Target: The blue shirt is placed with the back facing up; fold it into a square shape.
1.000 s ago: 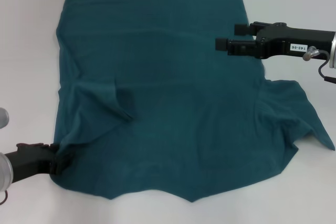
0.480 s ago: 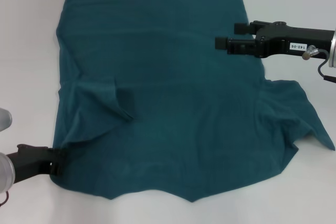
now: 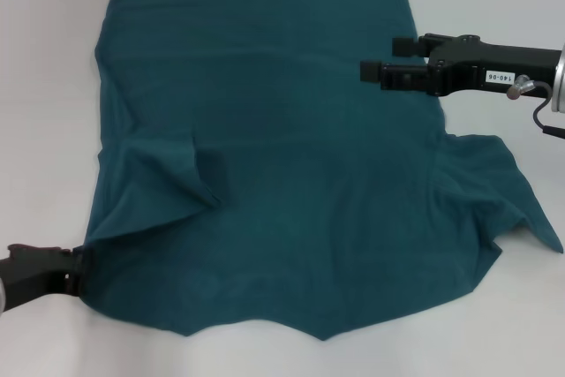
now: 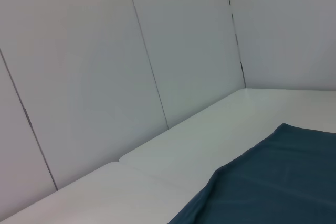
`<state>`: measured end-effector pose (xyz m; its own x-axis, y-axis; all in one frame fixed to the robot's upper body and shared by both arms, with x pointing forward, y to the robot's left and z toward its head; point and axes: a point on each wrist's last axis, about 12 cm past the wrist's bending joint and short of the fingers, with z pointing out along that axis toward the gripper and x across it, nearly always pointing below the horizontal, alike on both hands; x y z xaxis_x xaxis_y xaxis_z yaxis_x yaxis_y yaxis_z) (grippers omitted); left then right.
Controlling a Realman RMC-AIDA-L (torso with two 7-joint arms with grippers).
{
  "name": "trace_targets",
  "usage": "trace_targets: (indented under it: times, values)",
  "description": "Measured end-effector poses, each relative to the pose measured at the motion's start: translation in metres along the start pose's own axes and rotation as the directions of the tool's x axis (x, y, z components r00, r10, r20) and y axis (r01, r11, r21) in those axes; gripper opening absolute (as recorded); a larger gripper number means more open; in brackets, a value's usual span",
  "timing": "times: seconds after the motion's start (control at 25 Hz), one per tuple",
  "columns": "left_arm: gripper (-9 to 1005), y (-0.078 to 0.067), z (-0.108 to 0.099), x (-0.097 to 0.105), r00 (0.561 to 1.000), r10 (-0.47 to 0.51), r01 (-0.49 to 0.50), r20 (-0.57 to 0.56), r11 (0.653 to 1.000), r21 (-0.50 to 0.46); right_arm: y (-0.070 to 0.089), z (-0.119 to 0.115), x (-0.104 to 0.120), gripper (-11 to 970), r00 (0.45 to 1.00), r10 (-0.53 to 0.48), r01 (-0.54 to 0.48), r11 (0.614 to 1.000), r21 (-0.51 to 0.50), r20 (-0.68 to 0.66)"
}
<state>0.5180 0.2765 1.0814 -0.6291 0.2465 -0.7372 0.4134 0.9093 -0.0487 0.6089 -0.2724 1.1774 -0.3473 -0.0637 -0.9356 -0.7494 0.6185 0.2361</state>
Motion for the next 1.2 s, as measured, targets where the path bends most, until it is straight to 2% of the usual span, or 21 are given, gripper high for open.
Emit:
trace_targets:
  times: [0.72, 1.2]
  values:
    - [22, 0.009, -0.018, 0.01, 1.0, -0.026, 0.026, 0.008, 0.999, -0.038, 0.001, 0.003, 0.001, 913, 1.0, -0.004, 0.004, 1.0, -0.01, -0.002]
    - [32, 0.012, -0.019, 0.015, 0.998, -0.07, 0.07, 0.009, 0.997, -0.035, 0.001, 0.004, 0.001, 913, 1.0, -0.003, 0.003, 1.0, -0.012, -0.002]
